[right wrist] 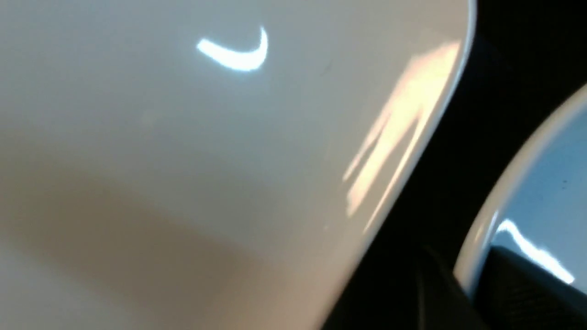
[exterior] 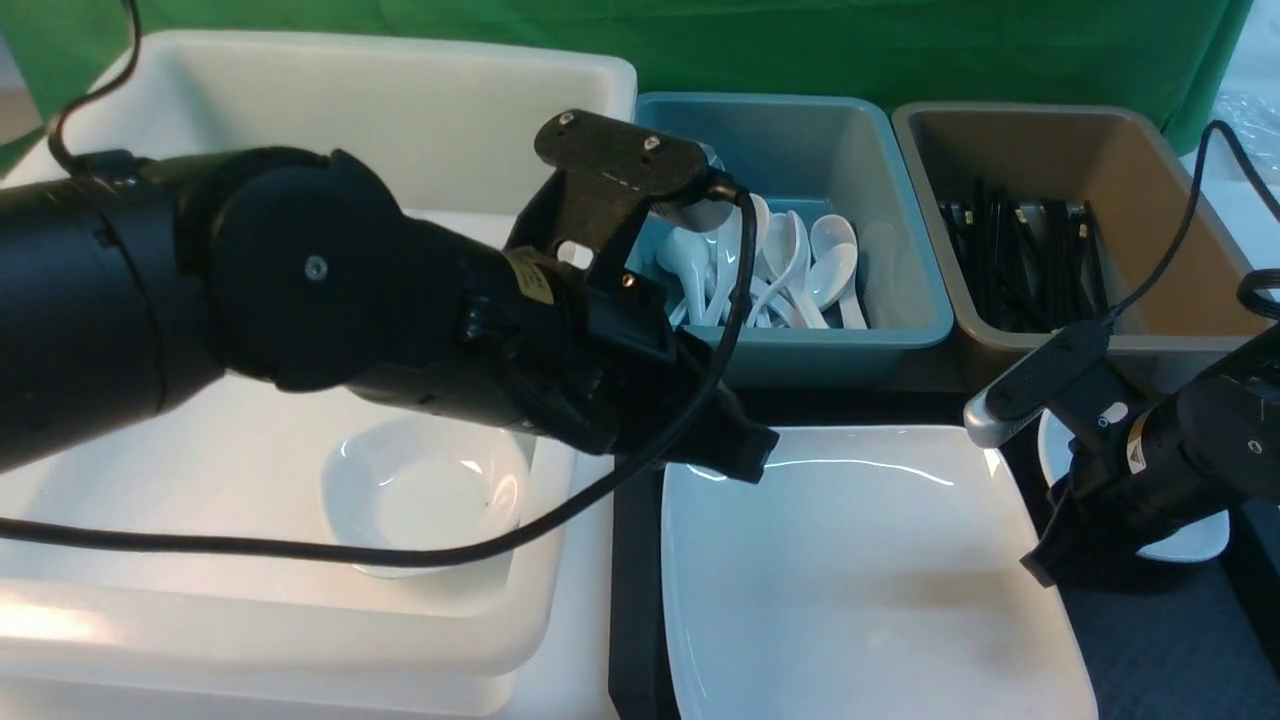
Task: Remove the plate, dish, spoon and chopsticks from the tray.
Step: Use the right arm to grab a small plate from the dinner plate, then use the right arm to put the small plate into the large storage box on the left
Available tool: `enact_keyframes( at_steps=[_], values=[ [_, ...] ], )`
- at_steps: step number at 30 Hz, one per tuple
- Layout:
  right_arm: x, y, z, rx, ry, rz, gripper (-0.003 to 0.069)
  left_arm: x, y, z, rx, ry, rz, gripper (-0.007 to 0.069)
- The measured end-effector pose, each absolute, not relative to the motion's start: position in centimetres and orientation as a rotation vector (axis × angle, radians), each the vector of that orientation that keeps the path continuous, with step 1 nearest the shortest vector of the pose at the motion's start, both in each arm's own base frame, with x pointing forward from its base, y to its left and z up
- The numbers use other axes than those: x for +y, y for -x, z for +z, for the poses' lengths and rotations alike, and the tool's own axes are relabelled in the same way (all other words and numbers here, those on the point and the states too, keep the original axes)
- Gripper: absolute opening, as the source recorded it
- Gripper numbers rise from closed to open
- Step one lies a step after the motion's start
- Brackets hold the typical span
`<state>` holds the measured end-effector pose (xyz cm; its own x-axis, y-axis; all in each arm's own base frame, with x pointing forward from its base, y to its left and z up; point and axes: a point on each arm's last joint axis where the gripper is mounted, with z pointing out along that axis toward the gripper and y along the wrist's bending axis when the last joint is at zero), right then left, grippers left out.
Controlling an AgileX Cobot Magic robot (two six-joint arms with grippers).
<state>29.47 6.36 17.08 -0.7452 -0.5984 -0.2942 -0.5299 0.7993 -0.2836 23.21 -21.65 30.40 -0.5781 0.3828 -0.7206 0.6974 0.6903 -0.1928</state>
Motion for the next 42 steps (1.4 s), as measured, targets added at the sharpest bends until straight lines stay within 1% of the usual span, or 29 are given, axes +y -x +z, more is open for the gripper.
enact_keyframes(
  at_steps=[1,4,8,13,16,17,19,21,22,23,24,26,28,30,31,35,36,37,39,41,42],
  values=[
    [6.4,-29.4,17.2,2.618,0.857,-0.261,0.0157,-21.7,-23.2,30.4,2.236,-0.823,-0.615,0.0003],
    [6.9,-28.7,18.4,2.628,0.85,-0.27,0.0116,-21.6,-23.2,30.4,2.234,-0.825,-0.612,0.0003],
    [7.4,-27.4,20.9,2.608,0.795,-0.261,0.007,-21.6,-23.3,30.4,2.23,-0.83,-0.603,0.0003],
    [7.2,-25.4,24.3,2.576,0.665,-0.216,0.0067,-21.5,-23.3,30.4,2.236,-0.815,-0.588,0.0003],
    [6.6,-23.9,27.6,2.507,0.594,-0.198,0.0067,-21.5,-23.4,30.5,2.231,-0.811,-0.583,0.0003],
    [6.5,-23.5,29.0,2.476,0.571,-0.18,0.0067,-21.5,-23.5,30.7,2.223,-0.815,-0.577,0.0003],
    [6.6,-22.9,30.5,2.439,0.549,-0.134,0.0067,-21.5,-23.7,31.2,2.21,-0.824,-0.559,0.0003],
    [7.1,-22.5,32.2,2.392,0.555,-0.035,0.0067,-21.4,-24.1,32.3,2.193,-0.812,-0.544,0.0003],
    [7.5,-22.3,33.1,2.369,0.573,0.034,0.0067,-21.2,-24.3,32.8,2.194,-0.796,-0.54,0.0003],
    [8.4,-22.0,33.9,2.341,0.616,0.136,0.0067,-20.7,-24.8,33.5,2.199,-0.775,-0.522,0.0003],
    [9.0,-21.9,34.4,2.317,0.644,0.193,0.0067,-20.3,-25.2,34.1,2.196,-0.762,-0.51,0.0003],
    [10.4,-21.6,35.5,2.262,0.714,0.291,0.0067,-19.2,-26.1,34.9,2.213,-0.721,-0.481,0.0003],
    [12.2,-21.5,36.4,2.208,0.796,0.364,0.0067,-17.6,-26.8,35.6,2.238,-0.668,-0.457,0.0003],
    [14.6,-21.5,37.4,2.15,0.885,0.419,0.0067,-15.2,-27.5,36.1,2.264,-0.582,-0.421,0.0003],
    [15.1,-21.6,37.5,2.139,0.903,0.427,0.0067,-14.7,-27.5,36.3,2.271,-0.565,-0.416,0.0003],
    [20.8,-22.2,39.0,2.04,1.06,0.512,0.0066,-9.2,-27.3,38.3,2.28,-0.376,-0.332,0.0003],
    [21.2,-22.4,38.8,2.044,1.067,0.516,0.0066,-9.0,-27.2,38.4,2.276,-0.367,-0.326,0.0003],
    [22.9,-22.6,39.2,2.015,1.1,0.536,0.0066,-7.3,-26.6,39.3,2.269,-0.312,-0.3,0.0003],
    [25.7,-23.1,39.3,1.978,1.156,0.561,0.0066,-5.4,-25.6,40.4,2.251,-0.244,-0.268,0.0003],
    [28.3,-23.4,39.1,1.952,1.206,0.584,0.0066,-3.8,-24.5,41.3,2.229,-0.171,-0.243,0.0003],
    [30.1,-23.8,38.4,1.944,1.238,0.591,0.0066,-2.6,-23.7,42.0,2.214,-0.128,-0.221,0.0003]
  ],
)
